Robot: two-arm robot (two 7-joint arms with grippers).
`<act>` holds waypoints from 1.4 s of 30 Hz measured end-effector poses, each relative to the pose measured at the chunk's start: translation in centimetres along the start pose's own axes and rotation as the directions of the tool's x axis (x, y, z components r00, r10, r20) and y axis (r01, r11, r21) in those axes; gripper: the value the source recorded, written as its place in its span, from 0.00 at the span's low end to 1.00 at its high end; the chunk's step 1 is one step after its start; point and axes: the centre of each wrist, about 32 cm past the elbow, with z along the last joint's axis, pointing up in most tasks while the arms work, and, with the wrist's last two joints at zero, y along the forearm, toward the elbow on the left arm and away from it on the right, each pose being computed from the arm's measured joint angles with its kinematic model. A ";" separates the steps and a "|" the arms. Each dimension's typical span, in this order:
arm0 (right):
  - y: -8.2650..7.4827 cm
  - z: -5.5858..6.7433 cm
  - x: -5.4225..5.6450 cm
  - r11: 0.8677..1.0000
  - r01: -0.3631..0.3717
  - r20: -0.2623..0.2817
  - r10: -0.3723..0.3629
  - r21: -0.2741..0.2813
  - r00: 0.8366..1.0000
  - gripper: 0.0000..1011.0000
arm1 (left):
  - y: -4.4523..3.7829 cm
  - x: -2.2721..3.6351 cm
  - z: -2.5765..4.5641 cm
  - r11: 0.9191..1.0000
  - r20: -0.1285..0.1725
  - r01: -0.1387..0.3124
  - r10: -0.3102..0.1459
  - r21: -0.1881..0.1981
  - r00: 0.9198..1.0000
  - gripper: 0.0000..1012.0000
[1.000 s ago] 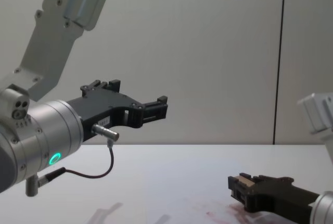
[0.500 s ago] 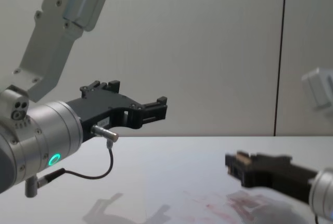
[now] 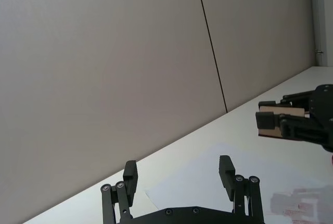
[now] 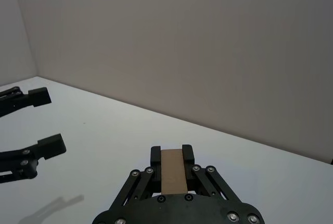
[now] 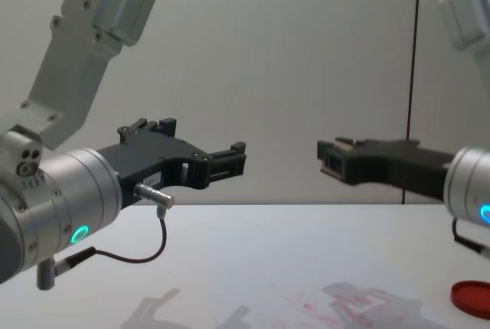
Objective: Use the one hand to pick up the stamp and affix it onto the A4 paper.
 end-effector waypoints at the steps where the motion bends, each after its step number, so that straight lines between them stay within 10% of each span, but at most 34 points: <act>1: 0.0 0.5 -0.1 1.000 0.003 -0.001 -0.003 -0.004 1.000 0.22 | 0.00 0.00 0.00 1.000 0.000 0.000 0.000 0.000 1.000 0.98; 13: 0.3 2.0 -0.1 0.995 0.035 -0.044 -0.039 -0.089 0.998 0.22 | 0.00 0.00 0.00 1.000 0.000 0.000 0.000 0.000 1.000 0.98; 42: 1.2 -2.4 -0.1 0.942 0.048 -0.083 -0.080 -0.332 0.993 0.22 | 0.00 0.00 0.00 1.000 0.000 0.000 0.000 0.000 1.000 0.98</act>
